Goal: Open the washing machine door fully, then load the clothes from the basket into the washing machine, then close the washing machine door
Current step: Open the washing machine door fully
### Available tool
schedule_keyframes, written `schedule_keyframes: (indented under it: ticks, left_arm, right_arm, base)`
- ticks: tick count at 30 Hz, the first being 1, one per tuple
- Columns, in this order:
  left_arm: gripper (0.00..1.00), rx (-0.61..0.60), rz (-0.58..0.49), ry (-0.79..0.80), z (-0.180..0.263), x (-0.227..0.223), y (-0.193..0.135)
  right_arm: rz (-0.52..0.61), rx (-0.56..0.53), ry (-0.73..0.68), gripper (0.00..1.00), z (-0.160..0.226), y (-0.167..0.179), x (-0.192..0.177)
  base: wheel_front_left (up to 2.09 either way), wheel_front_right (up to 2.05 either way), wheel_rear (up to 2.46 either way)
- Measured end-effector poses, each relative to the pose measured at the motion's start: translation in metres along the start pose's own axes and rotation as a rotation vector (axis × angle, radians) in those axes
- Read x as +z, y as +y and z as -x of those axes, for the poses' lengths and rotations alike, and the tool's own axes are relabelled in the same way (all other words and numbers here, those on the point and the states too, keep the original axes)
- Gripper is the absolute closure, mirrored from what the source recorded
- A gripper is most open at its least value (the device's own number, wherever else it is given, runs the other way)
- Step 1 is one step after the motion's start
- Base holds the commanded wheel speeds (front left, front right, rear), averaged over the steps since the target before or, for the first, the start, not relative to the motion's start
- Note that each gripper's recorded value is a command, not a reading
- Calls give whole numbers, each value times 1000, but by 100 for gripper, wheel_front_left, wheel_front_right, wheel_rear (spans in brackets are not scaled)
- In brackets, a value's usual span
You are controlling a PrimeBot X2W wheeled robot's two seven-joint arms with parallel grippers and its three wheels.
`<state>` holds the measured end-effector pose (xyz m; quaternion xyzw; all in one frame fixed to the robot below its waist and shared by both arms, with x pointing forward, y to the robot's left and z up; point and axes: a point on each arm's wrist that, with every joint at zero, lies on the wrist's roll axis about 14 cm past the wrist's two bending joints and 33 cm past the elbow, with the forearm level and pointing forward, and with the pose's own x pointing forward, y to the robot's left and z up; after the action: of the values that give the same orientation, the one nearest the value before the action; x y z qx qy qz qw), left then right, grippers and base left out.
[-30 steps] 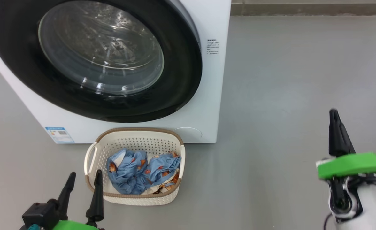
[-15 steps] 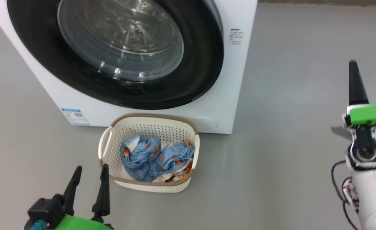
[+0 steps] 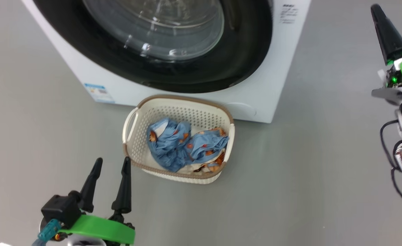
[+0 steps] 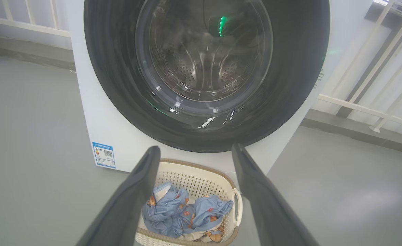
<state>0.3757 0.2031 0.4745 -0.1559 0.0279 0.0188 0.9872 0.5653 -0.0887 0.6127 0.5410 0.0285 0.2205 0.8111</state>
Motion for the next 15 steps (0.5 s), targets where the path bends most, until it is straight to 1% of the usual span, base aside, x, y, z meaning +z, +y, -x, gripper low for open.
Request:
schedule_keyframes:
  ticks: [2, 7, 10, 15]
  left_arm:
    - [0, 8, 3, 5, -2, -2, 3]
    - [0, 15, 16, 12, -10, -7, 4]
    - [0, 18, 17, 22, -17, -11, 6]
    - [0, 17, 15, 34, -27, -17, 7]
  right_arm:
    - [13, 15, 69, 100, -8, 1, -10]
    - [-22, 45, 186, 100, -29, -2, -23]
    - [-28, 49, 244, 100, -42, -8, -28]
    - [-63, 39, 409, 100, -57, -25, -56]
  base:
    - [0, 0, 0]
    - [0, 0, 0]
    - [0, 0, 0]
    - [0, 0, 0]
